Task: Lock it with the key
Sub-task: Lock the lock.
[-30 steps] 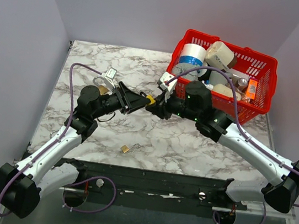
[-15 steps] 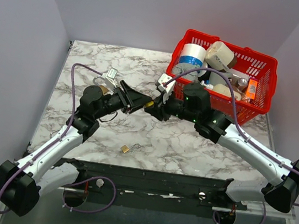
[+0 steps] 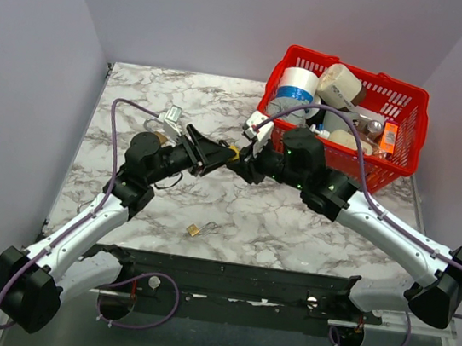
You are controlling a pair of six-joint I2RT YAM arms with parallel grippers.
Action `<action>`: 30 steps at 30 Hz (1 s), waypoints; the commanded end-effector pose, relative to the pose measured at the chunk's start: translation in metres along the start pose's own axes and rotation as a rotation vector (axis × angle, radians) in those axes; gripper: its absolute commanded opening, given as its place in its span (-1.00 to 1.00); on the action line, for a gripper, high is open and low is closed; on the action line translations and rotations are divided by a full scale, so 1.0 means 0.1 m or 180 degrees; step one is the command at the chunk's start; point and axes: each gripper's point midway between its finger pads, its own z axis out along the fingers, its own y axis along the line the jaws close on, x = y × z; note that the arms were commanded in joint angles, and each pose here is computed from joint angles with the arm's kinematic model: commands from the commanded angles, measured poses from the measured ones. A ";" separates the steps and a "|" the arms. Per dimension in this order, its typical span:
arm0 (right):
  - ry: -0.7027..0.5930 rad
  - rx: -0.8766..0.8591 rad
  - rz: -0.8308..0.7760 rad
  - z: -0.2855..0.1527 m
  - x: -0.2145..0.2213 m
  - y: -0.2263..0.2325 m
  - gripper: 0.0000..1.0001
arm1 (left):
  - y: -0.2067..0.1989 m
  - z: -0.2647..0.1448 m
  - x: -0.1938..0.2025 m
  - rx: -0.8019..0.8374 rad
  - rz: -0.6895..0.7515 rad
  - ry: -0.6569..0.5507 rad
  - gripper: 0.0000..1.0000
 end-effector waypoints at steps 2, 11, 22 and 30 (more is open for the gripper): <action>-0.0198 0.0137 -0.0019 0.02 -0.16 -0.07 -0.99 | -0.08 0.01 -0.02 0.0033 -0.0015 -0.0047 0.27; -0.0213 -0.0038 -0.0010 -0.01 -0.15 0.04 -0.79 | -0.03 0.02 0.00 0.0019 -0.0016 -0.0048 -0.60; 0.0017 0.0045 0.0076 -0.27 0.16 0.03 0.37 | -0.09 -0.02 -0.10 0.0107 0.0024 -0.0104 -1.00; -0.0036 -0.0044 0.0143 -0.31 0.10 -0.03 0.21 | -0.11 -0.04 -0.09 0.0155 0.0035 -0.0077 -1.00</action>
